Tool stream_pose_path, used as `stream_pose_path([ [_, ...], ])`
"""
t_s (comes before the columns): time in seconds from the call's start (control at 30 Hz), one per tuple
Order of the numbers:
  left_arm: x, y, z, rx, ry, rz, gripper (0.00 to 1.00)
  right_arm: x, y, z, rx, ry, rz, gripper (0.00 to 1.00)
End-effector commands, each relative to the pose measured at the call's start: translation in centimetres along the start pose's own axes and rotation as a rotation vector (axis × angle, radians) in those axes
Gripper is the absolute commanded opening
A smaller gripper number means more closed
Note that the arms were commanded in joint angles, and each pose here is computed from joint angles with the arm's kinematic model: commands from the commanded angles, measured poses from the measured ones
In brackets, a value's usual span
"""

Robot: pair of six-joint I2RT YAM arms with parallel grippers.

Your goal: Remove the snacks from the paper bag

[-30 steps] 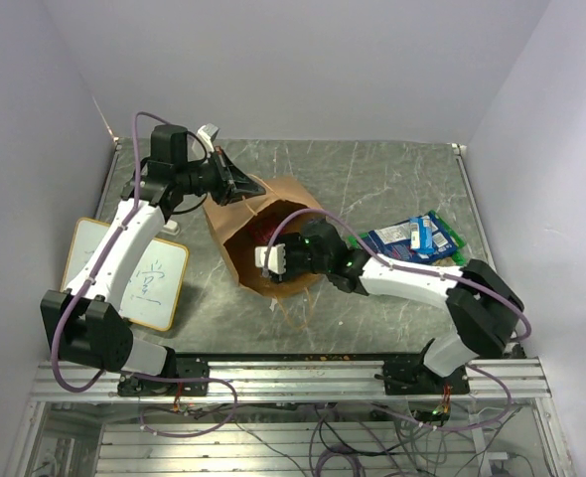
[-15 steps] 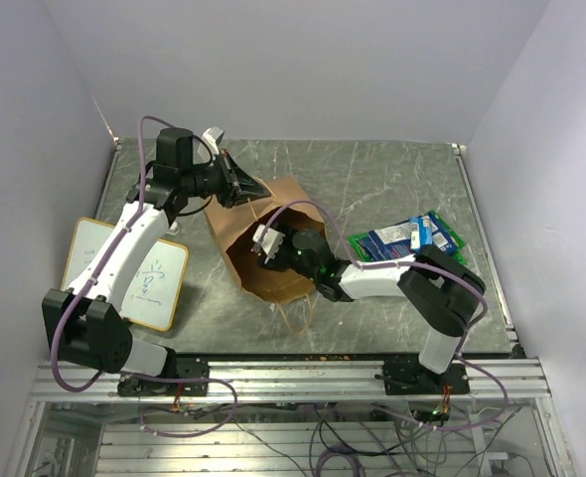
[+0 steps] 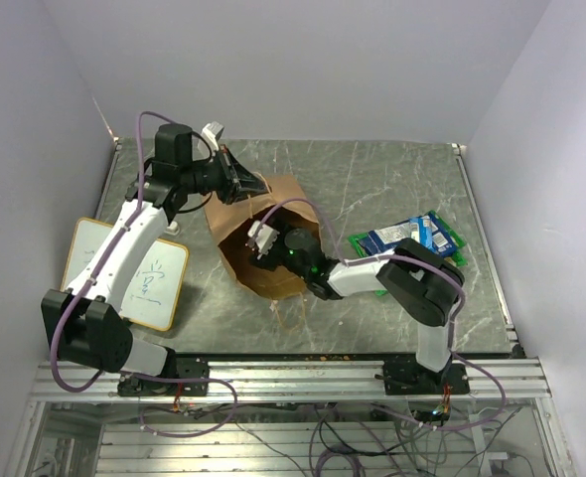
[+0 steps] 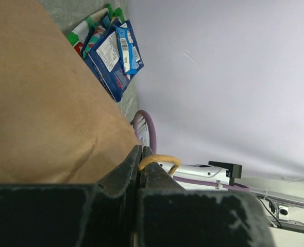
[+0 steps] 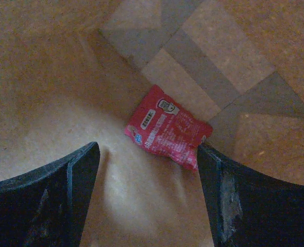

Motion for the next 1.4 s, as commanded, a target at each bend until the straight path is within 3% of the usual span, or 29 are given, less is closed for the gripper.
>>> stream_pose_path([
  [0.0, 0.0, 0.3, -1.5, 0.035, -0.062, 0.009, 0.07, -0.2, -1.5, 0.3, 0.001, -0.012, -0.002, 0.77],
  [0.57, -0.3, 0.1, -1.1, -0.003, -0.076, 0.037, 0.07, 0.5, -6.2, -0.5, 0.08, 0.007, 0.116, 0.78],
  [0.93, -1.5, 1.7, -0.9, -0.072, -0.131, -0.017, 0.07, -1.8, -1.2, -0.5, -0.083, 0.033, -0.048, 0.78],
  [1.13, -1.4, 1.8, -0.9, -0.066, -0.127, -0.017, 0.07, -2.4, -0.9, -0.9, -0.037, 0.005, -0.085, 0.78],
  [1.37, -1.6, 1.0, -1.6, -0.01, -0.11, -0.009, 0.07, -5.6, -1.6, -0.8, 0.04, -0.048, -0.271, 0.75],
])
Point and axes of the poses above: each gripper's point midway between its finger pads, its own y axis back along the fingers, its own z axis along the line the jaws close on, x = y × z, the point moved 8 cm from there along y, back along the fingers
